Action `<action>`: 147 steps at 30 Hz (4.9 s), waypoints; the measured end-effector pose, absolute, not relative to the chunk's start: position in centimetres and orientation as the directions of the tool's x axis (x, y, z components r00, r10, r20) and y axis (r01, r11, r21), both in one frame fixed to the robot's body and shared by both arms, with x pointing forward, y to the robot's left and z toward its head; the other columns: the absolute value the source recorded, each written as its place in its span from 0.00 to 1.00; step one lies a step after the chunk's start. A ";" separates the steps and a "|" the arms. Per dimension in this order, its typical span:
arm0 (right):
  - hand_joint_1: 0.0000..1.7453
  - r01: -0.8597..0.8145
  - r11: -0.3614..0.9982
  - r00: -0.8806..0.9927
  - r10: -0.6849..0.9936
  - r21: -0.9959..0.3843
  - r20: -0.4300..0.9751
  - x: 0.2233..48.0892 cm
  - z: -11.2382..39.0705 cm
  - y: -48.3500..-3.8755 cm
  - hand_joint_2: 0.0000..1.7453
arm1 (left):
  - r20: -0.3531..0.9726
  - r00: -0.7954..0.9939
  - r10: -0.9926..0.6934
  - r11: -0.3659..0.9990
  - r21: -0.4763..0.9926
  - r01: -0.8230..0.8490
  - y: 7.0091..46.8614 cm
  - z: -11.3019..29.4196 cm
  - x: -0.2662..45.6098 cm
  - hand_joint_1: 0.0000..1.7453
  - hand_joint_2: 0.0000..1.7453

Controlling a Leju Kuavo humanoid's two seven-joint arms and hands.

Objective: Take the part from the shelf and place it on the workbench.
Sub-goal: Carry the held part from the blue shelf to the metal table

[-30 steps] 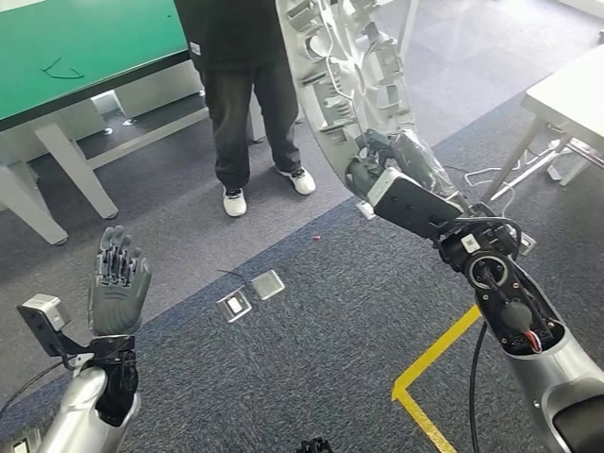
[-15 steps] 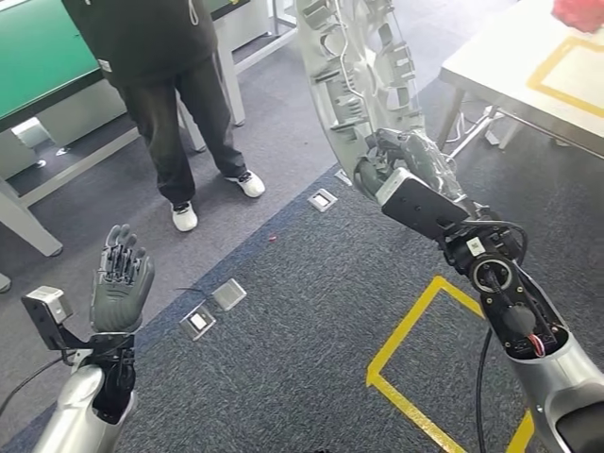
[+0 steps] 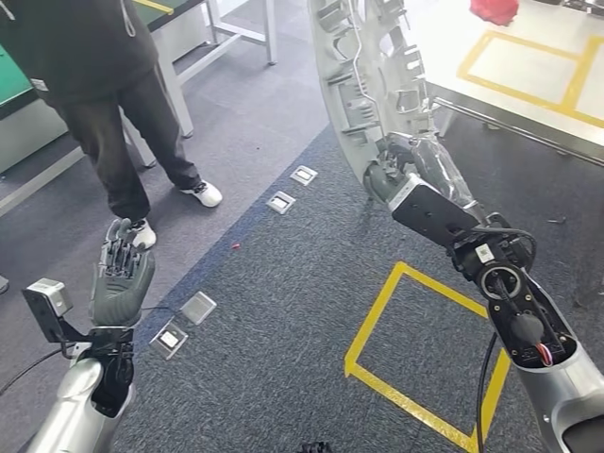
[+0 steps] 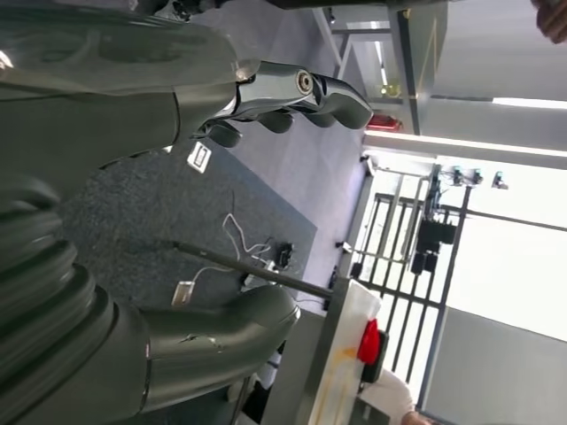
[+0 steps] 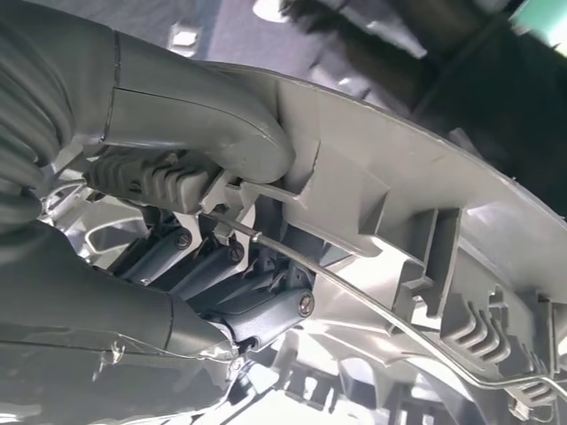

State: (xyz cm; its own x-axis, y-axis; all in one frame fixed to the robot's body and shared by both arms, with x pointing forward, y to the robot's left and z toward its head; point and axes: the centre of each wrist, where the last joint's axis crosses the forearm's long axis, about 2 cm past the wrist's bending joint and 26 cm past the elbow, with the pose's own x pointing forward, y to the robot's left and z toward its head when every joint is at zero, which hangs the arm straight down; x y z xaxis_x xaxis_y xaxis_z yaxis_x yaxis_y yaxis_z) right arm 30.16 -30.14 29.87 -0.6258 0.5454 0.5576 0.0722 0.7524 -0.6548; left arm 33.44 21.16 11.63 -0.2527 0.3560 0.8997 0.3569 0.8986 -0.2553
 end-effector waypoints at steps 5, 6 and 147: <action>1.00 0.077 0.750 -0.627 0.549 -0.657 0.553 30.2 30.0 -30.2 1.00 | 0.903 -0.244 0.355 0.901 -0.260 0.349 21.1 11.3 33.1 0.00 1.00; 1.00 0.079 0.750 -0.627 0.549 -0.657 0.552 30.3 30.1 -30.3 1.00 | 0.902 -0.245 0.354 0.901 -0.259 0.348 21.1 11.3 33.2 0.00 1.00; 1.00 0.116 0.726 -0.653 0.570 -0.678 0.498 32.5 31.5 -30.5 1.00 | 0.868 -0.296 0.399 0.892 -0.292 0.346 20.3 11.9 33.9 0.00 1.00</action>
